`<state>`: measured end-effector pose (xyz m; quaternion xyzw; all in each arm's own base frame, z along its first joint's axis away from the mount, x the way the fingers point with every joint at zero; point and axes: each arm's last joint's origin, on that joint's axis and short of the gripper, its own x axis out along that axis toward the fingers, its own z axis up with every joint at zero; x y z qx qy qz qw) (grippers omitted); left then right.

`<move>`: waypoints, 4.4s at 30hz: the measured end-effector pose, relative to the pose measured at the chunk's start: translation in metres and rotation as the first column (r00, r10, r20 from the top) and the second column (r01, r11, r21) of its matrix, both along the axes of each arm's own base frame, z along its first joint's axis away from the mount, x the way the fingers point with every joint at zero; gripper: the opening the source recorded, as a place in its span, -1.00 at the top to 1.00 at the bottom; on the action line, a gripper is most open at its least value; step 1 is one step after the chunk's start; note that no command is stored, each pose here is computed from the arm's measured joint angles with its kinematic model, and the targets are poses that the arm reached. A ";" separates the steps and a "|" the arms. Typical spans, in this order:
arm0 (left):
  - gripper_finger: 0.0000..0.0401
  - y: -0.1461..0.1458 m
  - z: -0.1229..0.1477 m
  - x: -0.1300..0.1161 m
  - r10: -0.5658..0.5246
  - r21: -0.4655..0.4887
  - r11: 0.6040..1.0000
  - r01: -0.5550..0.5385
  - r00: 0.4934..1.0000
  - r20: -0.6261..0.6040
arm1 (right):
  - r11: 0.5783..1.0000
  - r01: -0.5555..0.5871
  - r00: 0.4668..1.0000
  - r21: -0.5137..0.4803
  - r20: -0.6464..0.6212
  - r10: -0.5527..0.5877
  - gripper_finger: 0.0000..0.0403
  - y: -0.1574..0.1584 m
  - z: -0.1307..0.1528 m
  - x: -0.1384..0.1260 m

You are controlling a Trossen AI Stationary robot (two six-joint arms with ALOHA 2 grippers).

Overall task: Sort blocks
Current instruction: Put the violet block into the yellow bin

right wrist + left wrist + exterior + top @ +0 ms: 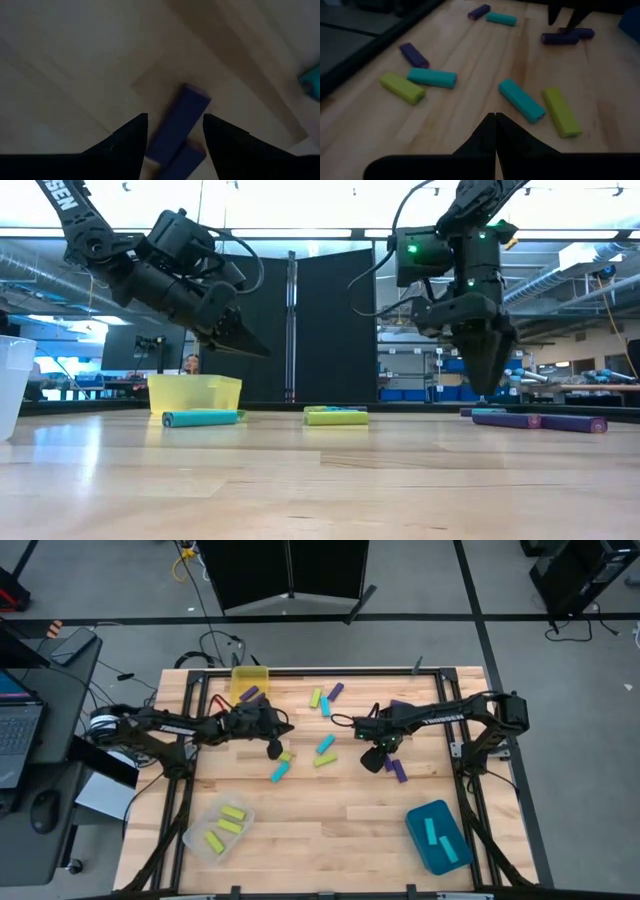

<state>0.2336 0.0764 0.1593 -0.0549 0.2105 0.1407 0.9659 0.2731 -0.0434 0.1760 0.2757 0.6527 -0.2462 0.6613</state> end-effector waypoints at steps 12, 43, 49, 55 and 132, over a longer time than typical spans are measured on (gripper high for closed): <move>0.94 0.000 -0.006 0.004 -0.016 -0.033 0.999 0.016 1.000 0.001 | 1.000 0.008 1.000 0.010 -0.029 -0.008 -0.01 -0.006 0.000 -0.004; 0.94 0.000 -0.006 0.004 -0.007 -0.052 0.999 0.007 1.000 0.008 | 0.970 0.235 0.969 -0.060 0.091 -0.229 0.15 0.005 -0.044 -0.014; 0.94 0.000 -0.001 0.006 -0.006 -0.105 0.994 0.014 0.997 0.075 | 0.990 0.114 0.988 -0.081 0.111 -0.105 0.42 0.004 -0.040 -0.009; 0.94 -0.002 0.007 0.009 -0.065 -0.146 0.985 0.092 0.982 0.180 | 0.982 -0.025 0.953 -0.187 0.292 0.080 0.42 -0.001 -0.023 0.013; 0.21 -0.041 0.066 0.046 -0.392 0.092 0.911 0.403 0.774 0.498 | 0.789 0.107 0.069 -0.606 0.796 0.602 0.42 0.038 0.072 0.078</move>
